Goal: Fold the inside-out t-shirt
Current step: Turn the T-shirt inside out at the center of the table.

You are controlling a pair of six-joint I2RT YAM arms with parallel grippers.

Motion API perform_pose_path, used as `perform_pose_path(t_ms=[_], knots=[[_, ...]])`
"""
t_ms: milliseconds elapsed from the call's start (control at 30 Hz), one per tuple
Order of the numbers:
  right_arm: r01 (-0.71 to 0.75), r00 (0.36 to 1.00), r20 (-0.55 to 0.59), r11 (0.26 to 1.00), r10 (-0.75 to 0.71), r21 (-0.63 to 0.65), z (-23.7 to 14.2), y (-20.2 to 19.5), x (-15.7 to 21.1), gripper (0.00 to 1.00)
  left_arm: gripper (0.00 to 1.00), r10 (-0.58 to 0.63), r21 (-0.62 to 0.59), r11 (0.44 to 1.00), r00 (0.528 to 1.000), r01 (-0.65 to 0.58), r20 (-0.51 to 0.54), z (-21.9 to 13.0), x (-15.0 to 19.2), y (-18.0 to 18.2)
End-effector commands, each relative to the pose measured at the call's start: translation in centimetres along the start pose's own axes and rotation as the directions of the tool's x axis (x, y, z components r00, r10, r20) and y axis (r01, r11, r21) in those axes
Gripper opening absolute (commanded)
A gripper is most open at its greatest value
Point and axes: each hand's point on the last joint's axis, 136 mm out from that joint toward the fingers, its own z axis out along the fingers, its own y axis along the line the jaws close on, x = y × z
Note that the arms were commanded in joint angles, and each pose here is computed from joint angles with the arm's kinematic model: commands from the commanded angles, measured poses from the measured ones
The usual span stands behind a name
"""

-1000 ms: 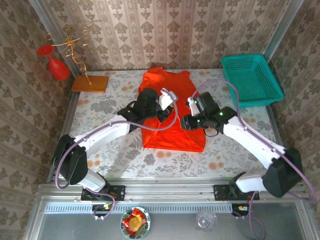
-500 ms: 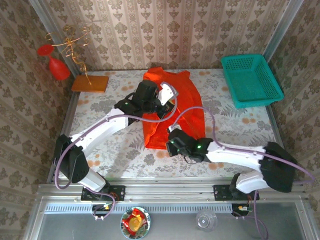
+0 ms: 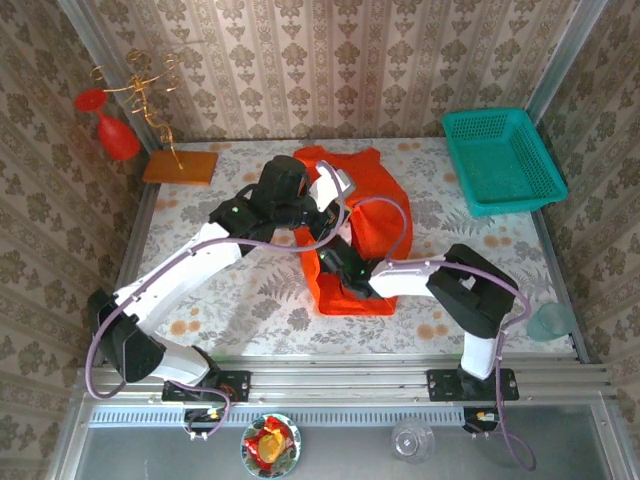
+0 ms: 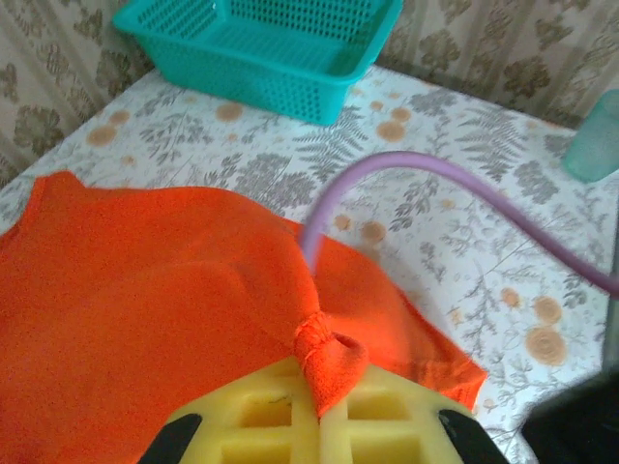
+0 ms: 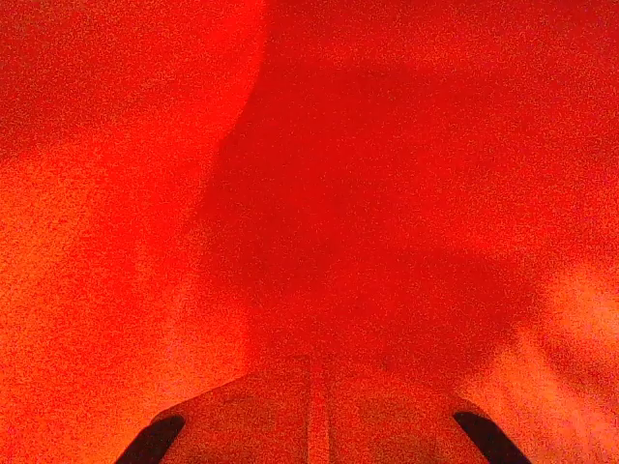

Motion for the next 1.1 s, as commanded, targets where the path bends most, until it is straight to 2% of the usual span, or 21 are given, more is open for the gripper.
perform_pose_path(t_ms=[0,200,267,500,567,700,867,967,1000,1067], knots=[[-0.104,0.989,0.107,0.995,0.105,-0.009,2.3,-0.7,-4.4,0.22,0.0,0.015,0.061,0.998,1.0,-0.016,0.01,-1.4,-1.2,-2.3],[-0.09,0.994,0.068,0.996,0.089,0.018,6.2,-1.6,-6.6,0.33,0.0,0.043,0.156,0.987,0.999,-0.048,0.031,-2.3,-2.7,-5.4],[-0.064,0.998,0.02,0.998,0.063,0.027,7.4,-1.7,-6.5,0.4,0.0,0.052,0.187,0.981,0.998,-0.058,0.038,-2.7,-3.1,-6.4],[0.07,0.98,-0.192,0.989,-0.044,0.127,10.0,-3.1,-4.8,0.64,0.0,0.075,0.276,0.957,0.994,-0.094,0.076,-4.4,-4.6,-9.3],[0.136,0.958,-0.27,0.982,-0.096,0.132,10.4,-3.0,-4.1,0.76,0.0,0.08,0.294,0.95,0.993,-0.102,0.086,-4.8,-4.9,-9.9],[0.224,0.883,-0.44,0.971,-0.166,0.083,10.8,-2.7,-1.6,0.87,0.0,0.093,0.283,0.953,0.994,-0.108,0.066,-4.5,-4.9,-10.0],[0.246,0.771,-0.615,0.968,-0.164,0.05,9.5,-4.0,2.9,0.9,0.0,0.092,0.231,0.967,0.994,-0.105,0.067,-4.8,-5.3,-9.2],[0.266,0.72,-0.676,0.962,-0.158,0.059,8.2,-5.2,4.8,0.83,0.0,0.084,0.135,0.987,0.995,-0.091,0.057,-4.9,-5.3,-7.4],[0.275,0.718,-0.679,0.958,-0.151,0.077,7.8,-5.7,4.8,0.77,0.0,0.072,0.099,0.992,0.996,-0.077,0.053,-4.9,-5.4,-6.6],[0.268,0.718,-0.683,0.959,-0.136,0.09,6.9,-6.4,4.6,0.59,0.0,0.043,0.031,0.999,0.998,-0.044,0.044,-5.0,-5.2,-4.7]])
